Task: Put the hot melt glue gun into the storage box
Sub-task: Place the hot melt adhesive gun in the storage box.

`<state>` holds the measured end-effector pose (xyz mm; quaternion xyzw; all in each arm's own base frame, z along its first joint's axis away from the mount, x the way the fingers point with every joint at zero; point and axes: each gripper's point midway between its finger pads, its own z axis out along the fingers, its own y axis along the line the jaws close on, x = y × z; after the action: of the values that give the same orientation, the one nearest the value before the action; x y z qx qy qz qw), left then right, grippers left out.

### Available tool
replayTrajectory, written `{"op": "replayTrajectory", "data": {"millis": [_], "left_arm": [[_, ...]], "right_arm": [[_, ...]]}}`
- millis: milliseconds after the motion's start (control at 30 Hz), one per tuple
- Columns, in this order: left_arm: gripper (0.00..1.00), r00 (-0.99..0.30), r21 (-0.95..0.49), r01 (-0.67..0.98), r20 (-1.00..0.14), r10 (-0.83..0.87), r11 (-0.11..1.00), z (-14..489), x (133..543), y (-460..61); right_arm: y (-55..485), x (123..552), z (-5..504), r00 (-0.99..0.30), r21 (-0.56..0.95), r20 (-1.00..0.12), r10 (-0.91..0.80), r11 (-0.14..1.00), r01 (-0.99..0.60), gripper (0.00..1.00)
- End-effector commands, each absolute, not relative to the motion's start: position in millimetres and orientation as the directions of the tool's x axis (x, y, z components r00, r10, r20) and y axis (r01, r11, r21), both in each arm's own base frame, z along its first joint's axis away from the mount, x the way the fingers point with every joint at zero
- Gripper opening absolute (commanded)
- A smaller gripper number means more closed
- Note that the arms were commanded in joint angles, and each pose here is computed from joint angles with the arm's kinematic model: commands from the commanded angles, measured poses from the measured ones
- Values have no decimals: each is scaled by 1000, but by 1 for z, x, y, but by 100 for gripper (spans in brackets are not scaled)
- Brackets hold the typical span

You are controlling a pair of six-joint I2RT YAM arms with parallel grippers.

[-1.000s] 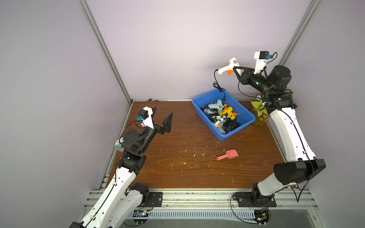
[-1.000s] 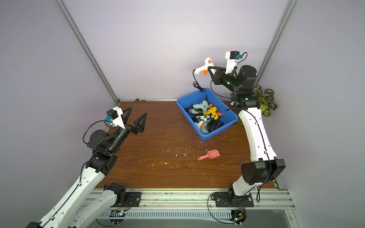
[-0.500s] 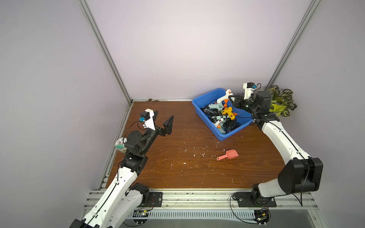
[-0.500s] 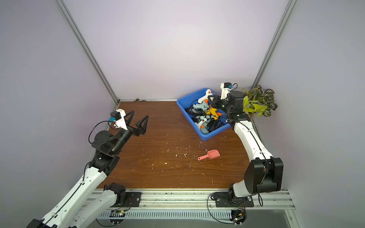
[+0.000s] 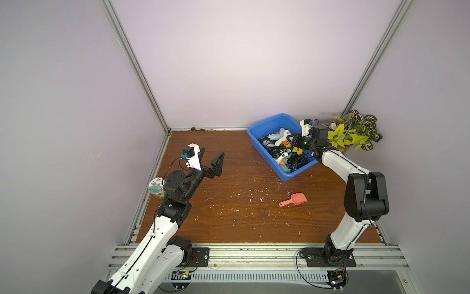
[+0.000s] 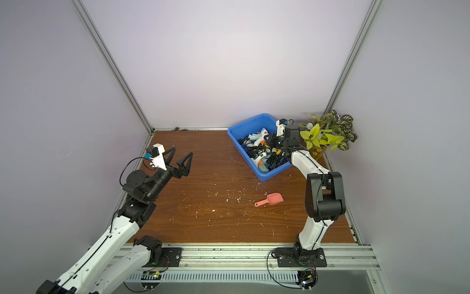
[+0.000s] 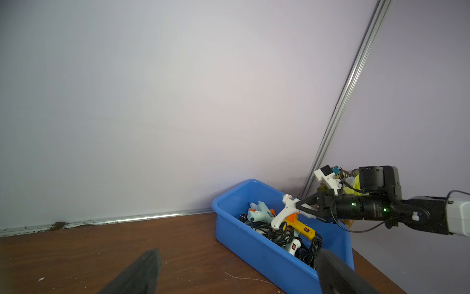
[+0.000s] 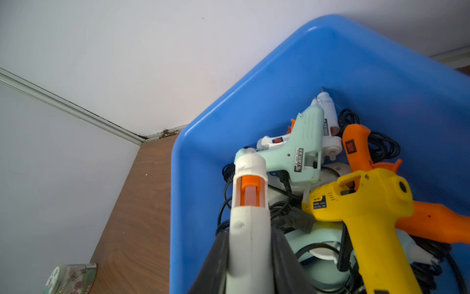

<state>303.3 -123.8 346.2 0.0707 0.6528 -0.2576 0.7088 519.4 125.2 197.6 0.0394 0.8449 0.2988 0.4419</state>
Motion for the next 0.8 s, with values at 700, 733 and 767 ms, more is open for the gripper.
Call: {"op": "replayTrajectory", "data": {"millis": [700,733,767], "left_arm": [[99,-96,-230,247,-972,-213,941,272,300,-89],[99,-101,-228,246,-973,-209,942,269,299,-89],[99,-106,-228,241,-972,-207,943,265,298,-88]], "right_arm": [[73,504,206,-531,351,-796,291,936,-14,66],[71,501,208,-529,343,-798,288,939,-5,67],[68,496,213,-519,335,-805,288,942,3,69]]}}
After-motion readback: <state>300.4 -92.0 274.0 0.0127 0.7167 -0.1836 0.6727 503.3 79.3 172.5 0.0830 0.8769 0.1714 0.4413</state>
